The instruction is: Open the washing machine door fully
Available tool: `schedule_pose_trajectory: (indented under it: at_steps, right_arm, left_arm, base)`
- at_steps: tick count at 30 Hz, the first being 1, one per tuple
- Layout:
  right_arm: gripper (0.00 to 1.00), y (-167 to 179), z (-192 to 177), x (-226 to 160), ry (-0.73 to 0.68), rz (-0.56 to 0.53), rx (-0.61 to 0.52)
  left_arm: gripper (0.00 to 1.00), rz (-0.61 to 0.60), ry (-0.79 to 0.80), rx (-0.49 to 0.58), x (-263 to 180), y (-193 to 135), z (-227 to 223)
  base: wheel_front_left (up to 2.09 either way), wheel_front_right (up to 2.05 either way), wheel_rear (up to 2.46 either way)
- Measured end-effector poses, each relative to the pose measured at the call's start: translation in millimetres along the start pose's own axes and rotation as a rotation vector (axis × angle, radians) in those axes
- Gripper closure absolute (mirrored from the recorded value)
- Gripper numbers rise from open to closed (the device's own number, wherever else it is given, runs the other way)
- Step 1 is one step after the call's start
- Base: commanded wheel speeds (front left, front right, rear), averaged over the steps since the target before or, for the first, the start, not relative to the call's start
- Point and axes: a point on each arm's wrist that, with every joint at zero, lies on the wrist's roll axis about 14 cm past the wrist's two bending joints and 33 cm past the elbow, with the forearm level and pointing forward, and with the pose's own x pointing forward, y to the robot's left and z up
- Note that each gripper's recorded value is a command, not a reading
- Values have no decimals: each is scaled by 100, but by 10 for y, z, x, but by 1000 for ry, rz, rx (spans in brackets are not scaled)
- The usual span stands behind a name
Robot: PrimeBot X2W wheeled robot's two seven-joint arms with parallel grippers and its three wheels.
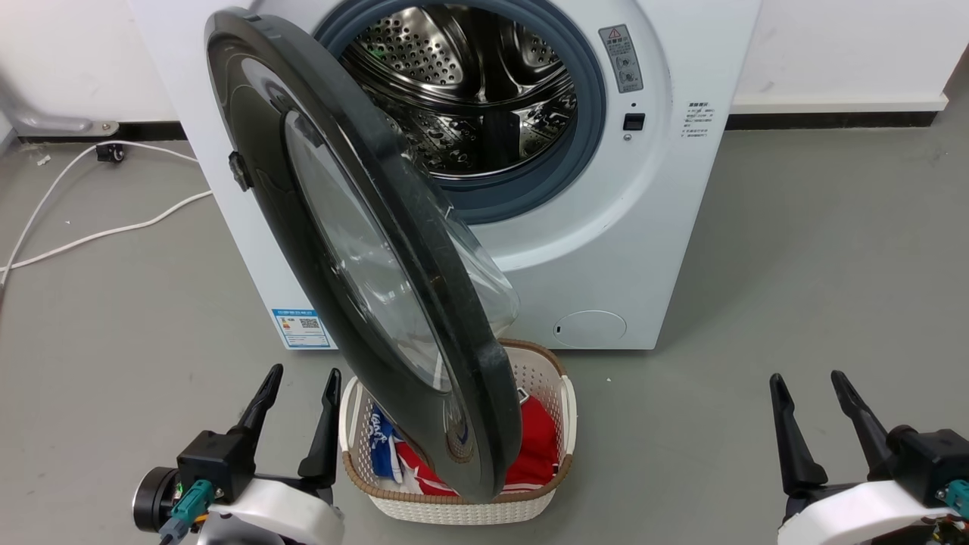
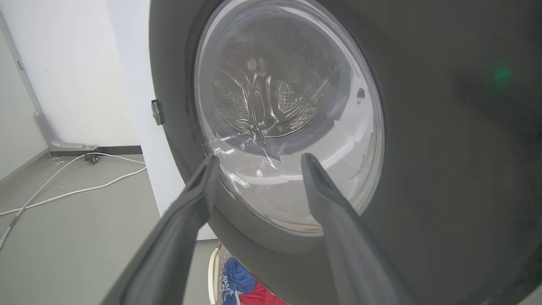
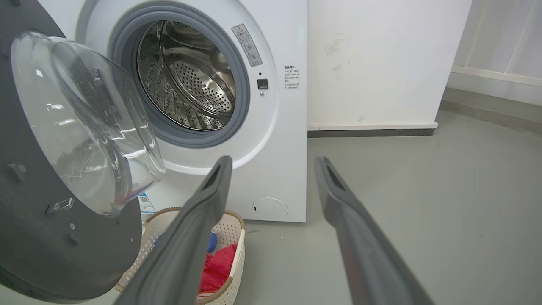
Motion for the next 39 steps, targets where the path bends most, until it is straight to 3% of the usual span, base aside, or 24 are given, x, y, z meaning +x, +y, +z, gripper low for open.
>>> schedule_pose_trajectory:
  at_steps: [12, 13, 14, 15, 27, 39]
  right_arm:
    - [0, 46, -10, 12, 6, 14, -1]
    - [0, 47, -12, 12, 7, 14, -1]
    - [0, 50, -13, 13, 7, 15, -1]
    - [0, 51, -12, 15, 7, 15, -1]
    - [0, 56, -15, 31, 5, 17, -6]
    - [0, 73, 37, 59, -23, 23, 0]
  left_arm:
    - [0, 11, 1, 2, -8, 31, 0]
    - [53, 14, 2, 3, -7, 36, -1]
    - [82, 13, 1, 3, -4, 35, 0]
    - [100, 12, 1, 4, -3, 34, 1]
    - [100, -4, -83, 9, 161, -10, 282]
    - [100, -61, -483, 63, 442, -239, 1690]
  base:
    - [0, 0, 0]
    - [0, 0, 0]
    - [0, 0, 0]
    - [0, 0, 0]
    - [0, 0, 0]
    - [0, 0, 0]
